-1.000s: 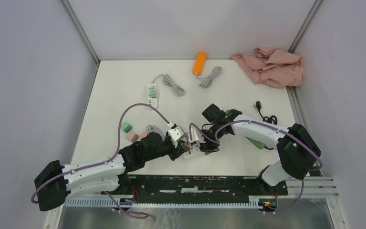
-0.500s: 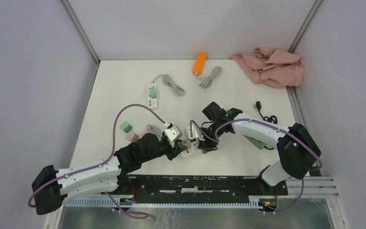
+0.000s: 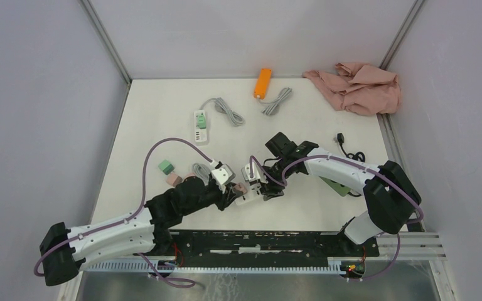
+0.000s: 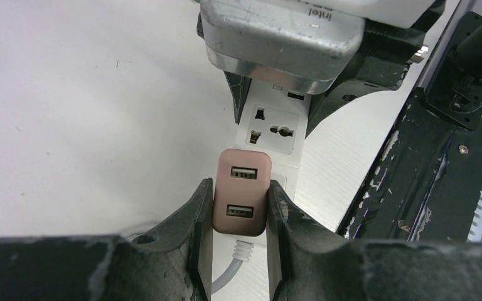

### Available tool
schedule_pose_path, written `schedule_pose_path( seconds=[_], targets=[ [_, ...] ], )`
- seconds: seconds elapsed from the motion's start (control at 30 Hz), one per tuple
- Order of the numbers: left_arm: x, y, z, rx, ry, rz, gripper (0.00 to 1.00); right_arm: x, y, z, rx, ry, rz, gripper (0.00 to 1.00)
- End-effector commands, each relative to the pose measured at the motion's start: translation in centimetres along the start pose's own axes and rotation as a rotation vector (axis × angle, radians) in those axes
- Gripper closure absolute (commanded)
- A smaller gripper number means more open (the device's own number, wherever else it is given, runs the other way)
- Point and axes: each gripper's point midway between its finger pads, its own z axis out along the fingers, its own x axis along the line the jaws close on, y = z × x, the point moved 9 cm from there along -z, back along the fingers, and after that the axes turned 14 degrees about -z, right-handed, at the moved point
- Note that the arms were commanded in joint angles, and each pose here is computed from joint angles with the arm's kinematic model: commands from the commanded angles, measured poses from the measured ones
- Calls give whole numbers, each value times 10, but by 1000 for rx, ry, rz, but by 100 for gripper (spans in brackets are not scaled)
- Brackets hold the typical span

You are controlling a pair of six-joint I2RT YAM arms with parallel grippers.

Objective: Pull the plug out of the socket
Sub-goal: Remove the plug from the socket.

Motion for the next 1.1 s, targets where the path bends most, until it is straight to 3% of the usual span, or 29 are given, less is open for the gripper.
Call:
schedule_pose_path(
  seconds=[0.0, 0.17, 0.5, 0.67, 0.93, 1.07],
  targets=[
    [6, 33, -9, -169, 151, -95, 97, 14, -33, -16, 226, 10, 200, 86],
    [10, 33, -12, -182, 194, -108, 97, 14, -33, -16, 227, 7, 204, 78],
    [30, 27, -17, -237, 387, -204, 97, 13, -34, -15, 232, 8, 224, 53],
    [44, 27, -20, -275, 427, -303, 97, 13, -33, -16, 232, 4, 230, 36],
    [53, 37, -29, -298, 443, -460, 97, 12, -21, -29, 215, -5, 225, 1],
    [53, 33, -32, -296, 459, -525, 97, 12, -15, -38, 199, -37, 208, 0]
  ],
)
